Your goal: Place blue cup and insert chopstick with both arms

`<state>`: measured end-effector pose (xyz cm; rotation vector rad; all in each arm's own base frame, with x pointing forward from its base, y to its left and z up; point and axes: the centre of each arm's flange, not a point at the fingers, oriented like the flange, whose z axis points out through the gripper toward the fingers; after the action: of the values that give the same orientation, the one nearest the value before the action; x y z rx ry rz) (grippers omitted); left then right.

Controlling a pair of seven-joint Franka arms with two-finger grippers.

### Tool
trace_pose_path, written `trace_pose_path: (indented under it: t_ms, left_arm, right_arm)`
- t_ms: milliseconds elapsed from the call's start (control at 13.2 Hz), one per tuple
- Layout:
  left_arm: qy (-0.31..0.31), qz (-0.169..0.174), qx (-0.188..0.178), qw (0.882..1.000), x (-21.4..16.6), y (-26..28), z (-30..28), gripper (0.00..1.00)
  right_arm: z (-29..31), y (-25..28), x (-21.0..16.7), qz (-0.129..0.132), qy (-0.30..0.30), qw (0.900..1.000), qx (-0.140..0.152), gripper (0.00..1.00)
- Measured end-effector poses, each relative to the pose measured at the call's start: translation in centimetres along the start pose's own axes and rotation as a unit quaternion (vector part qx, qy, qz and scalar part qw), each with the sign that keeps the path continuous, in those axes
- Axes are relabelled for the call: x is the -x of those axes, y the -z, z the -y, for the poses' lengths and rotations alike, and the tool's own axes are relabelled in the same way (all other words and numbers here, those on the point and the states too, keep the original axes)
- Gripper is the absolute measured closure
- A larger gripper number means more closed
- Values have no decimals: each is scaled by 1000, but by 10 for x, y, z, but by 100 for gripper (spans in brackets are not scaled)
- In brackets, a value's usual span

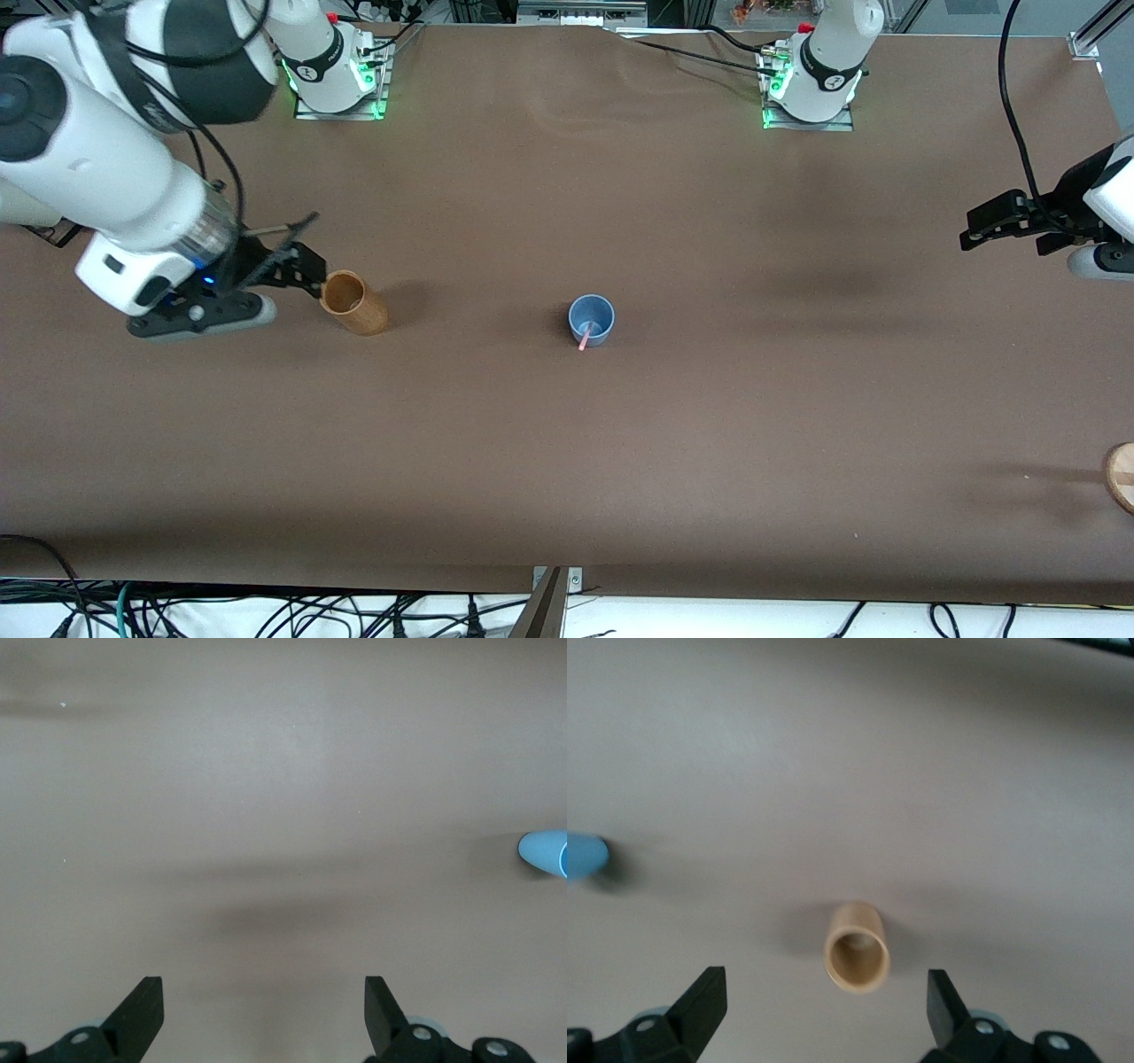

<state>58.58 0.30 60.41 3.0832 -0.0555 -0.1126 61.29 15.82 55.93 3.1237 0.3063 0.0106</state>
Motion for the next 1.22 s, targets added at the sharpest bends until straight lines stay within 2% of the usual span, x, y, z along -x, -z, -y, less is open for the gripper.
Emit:
trace_pose_path:
  t_ms: [228,380,1215]
  left_arm:
    - [-1,0,0,1000,0,0,1,0]
    - [-1,0,0,1000,0,0,1,0]
    - [-1,0,0,1000,0,0,7,0]
  right_arm:
    - [-21,16,48,7,-2,1000,-5,0]
    - [-29,24,65,14,-3,1000,-7,0]
    - [-57,26,68,13,-19,1000,-6,0]
